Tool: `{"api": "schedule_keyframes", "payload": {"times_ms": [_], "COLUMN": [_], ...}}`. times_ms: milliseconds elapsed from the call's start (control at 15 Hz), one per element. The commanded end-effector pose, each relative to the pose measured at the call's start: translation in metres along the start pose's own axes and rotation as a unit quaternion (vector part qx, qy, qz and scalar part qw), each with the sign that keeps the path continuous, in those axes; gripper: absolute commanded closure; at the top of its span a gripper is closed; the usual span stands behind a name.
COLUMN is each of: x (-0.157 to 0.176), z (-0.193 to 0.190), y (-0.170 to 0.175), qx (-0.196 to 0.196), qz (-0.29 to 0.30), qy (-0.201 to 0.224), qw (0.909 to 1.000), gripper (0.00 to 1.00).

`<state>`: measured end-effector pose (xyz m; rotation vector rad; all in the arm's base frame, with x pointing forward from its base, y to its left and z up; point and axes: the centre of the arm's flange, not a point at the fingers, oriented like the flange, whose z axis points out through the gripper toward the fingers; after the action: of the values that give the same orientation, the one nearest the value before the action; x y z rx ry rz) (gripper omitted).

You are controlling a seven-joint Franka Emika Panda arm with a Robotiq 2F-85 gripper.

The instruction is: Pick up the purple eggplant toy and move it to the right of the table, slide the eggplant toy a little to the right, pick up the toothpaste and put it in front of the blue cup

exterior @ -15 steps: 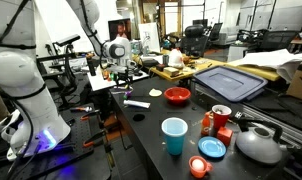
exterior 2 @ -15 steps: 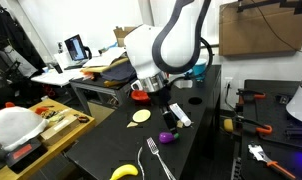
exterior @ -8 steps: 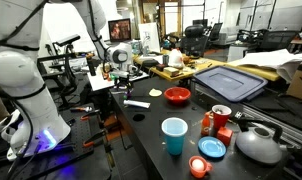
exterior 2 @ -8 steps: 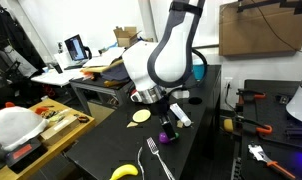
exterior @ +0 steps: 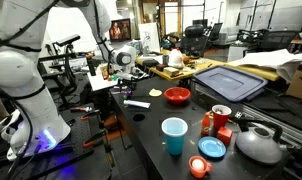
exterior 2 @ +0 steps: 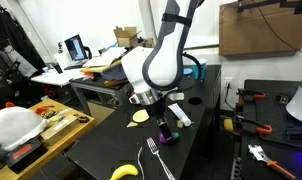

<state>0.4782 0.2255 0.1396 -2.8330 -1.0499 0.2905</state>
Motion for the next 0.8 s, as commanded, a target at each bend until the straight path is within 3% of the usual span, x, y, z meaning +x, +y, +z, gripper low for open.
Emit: {"api": "schedule_keyframes", "payload": {"times_ms": [0, 200, 267, 400, 733], "x": [0.007, 0.011, 0.012, 0.014, 0.017], "z": [0.009, 0.016, 0.018, 0.021, 0.016], "y": [0.007, 0.007, 0.007, 0.006, 0.007], "qx": [0.010, 0.014, 0.016, 0.017, 0.011], "qz": [-0.010, -0.008, -0.006, -0.008, -0.006], "qy": [0.004, 0.000, 0.001, 0.000, 0.003], "qw": [0.9999, 0.9999, 0.9999, 0.9998, 0.9999], "gripper": [0.00, 0.00, 0.25, 0.34, 0.73]}}
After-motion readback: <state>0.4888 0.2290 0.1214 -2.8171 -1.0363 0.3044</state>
